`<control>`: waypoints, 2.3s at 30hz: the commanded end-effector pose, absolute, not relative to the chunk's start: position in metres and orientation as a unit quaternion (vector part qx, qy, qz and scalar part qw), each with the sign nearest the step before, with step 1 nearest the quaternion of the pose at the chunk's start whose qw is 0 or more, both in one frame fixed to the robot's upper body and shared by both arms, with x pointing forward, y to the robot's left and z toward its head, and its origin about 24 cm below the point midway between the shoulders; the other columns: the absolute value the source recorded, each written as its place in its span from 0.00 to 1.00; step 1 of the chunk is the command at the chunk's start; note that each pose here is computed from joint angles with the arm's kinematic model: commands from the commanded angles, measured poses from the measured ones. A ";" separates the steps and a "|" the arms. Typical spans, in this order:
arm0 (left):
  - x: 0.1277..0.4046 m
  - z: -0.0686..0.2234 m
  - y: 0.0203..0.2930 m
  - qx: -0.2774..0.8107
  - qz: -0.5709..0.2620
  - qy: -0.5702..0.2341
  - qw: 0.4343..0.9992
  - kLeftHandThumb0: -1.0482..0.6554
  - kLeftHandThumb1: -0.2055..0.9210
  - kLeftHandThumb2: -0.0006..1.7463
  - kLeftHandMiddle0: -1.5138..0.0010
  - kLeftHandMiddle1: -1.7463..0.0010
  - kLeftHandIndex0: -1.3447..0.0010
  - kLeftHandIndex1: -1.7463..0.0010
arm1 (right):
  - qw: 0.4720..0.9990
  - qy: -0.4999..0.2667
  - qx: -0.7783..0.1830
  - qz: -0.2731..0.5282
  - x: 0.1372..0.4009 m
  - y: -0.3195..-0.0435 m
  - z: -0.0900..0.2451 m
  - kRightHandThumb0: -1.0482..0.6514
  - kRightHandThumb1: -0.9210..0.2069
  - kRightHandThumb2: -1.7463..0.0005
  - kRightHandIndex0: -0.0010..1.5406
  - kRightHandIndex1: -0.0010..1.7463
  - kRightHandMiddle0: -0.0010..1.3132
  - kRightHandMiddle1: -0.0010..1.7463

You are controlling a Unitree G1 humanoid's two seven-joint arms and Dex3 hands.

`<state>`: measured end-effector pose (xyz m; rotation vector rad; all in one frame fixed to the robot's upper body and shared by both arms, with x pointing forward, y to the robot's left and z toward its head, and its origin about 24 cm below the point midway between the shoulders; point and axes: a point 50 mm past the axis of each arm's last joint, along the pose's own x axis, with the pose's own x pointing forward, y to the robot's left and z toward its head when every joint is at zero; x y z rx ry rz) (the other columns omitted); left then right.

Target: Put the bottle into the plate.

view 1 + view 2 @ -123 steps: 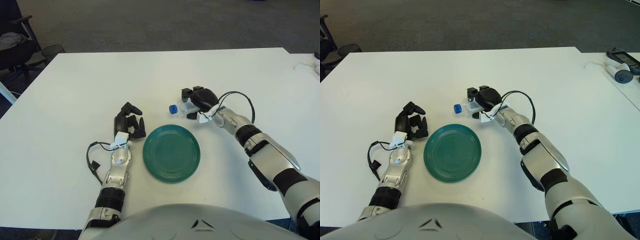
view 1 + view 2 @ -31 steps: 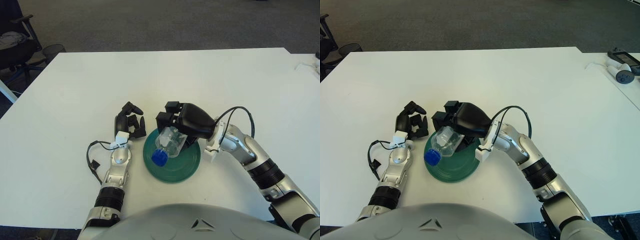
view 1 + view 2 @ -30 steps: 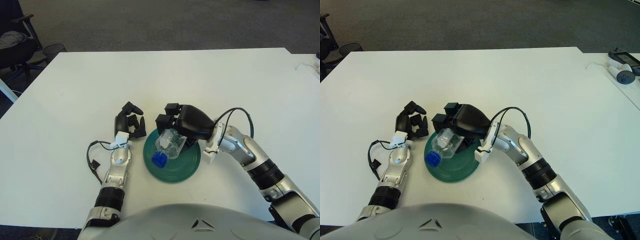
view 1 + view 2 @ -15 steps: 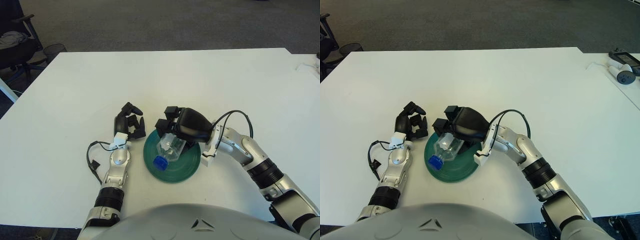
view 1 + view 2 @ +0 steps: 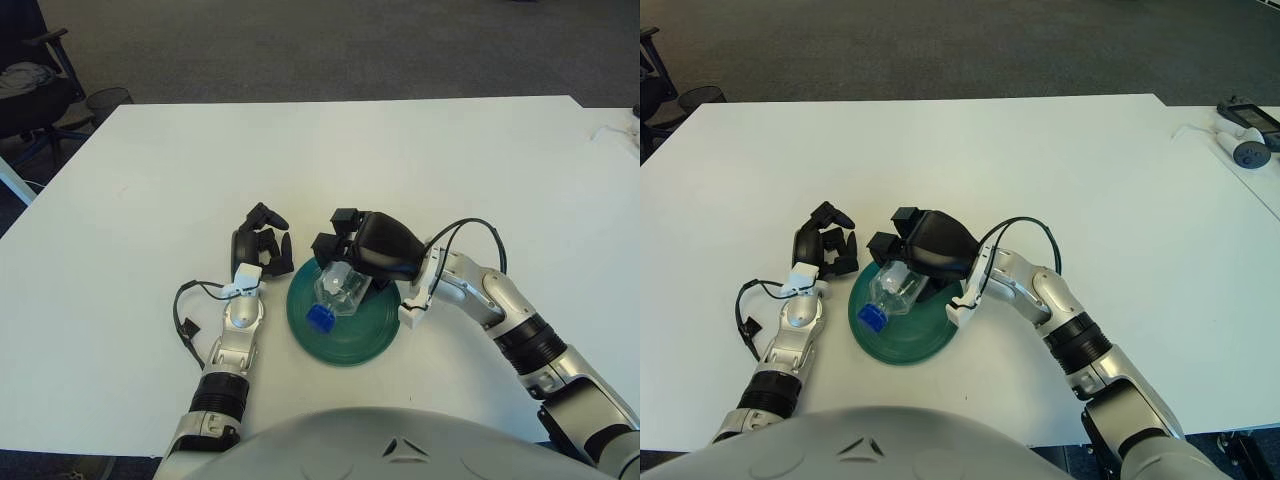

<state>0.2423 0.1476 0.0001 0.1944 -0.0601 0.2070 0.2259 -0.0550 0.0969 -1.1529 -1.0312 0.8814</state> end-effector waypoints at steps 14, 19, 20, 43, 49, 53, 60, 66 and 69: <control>0.235 -0.018 0.153 0.056 0.069 -0.036 0.995 0.34 0.46 0.75 0.24 0.00 0.55 0.00 | 0.588 -0.448 -0.525 0.422 0.223 -0.067 0.113 0.10 0.00 0.56 0.01 0.01 0.00 0.03; 0.233 -0.013 0.148 0.051 0.062 -0.060 0.995 0.34 0.49 0.73 0.27 0.00 0.56 0.00 | 0.579 -0.450 -0.529 0.427 0.223 -0.068 0.113 0.06 0.00 0.53 0.00 0.00 0.00 0.00; 0.233 -0.012 0.148 0.049 0.061 -0.065 0.995 0.34 0.49 0.73 0.27 0.00 0.57 0.00 | 0.576 -0.450 -0.530 0.429 0.223 -0.069 0.113 0.06 0.00 0.53 0.00 0.00 0.00 0.00; 0.232 -0.016 0.150 0.037 0.083 -0.028 0.995 0.35 0.49 0.73 0.28 0.00 0.57 0.00 | 0.562 -0.467 -0.543 0.414 0.235 -0.073 0.129 0.00 0.00 0.51 0.00 0.00 0.00 0.00; 0.231 -0.017 0.151 0.036 0.087 -0.021 0.995 0.35 0.49 0.73 0.26 0.00 0.57 0.00 | 0.632 -0.467 -0.488 0.380 0.258 -0.080 0.162 0.00 0.00 0.52 0.00 0.00 0.00 0.00; 0.231 -0.020 0.152 0.041 0.082 -0.005 0.996 0.34 0.48 0.74 0.25 0.00 0.56 0.00 | 0.711 -0.442 -0.410 0.362 0.264 -0.083 0.166 0.01 0.00 0.55 0.00 0.00 0.00 0.00; 0.231 -0.021 0.154 0.070 0.079 0.019 0.994 0.34 0.44 0.77 0.24 0.00 0.53 0.00 | 0.827 -0.401 -0.273 0.283 0.284 -0.096 0.181 0.10 0.00 0.66 0.08 0.01 0.01 0.18; 0.231 -0.022 0.155 0.070 0.083 0.022 0.994 0.33 0.41 0.80 0.21 0.00 0.51 0.00 | 0.899 -0.349 -0.161 0.210 0.285 -0.103 0.169 0.15 0.00 0.73 0.18 0.03 0.00 0.36; 0.230 -0.021 0.155 0.083 0.095 0.022 0.992 0.32 0.37 0.82 0.19 0.00 0.49 0.00 | 0.922 -0.324 -0.124 0.174 0.286 -0.105 0.162 0.14 0.00 0.75 0.20 0.04 0.00 0.42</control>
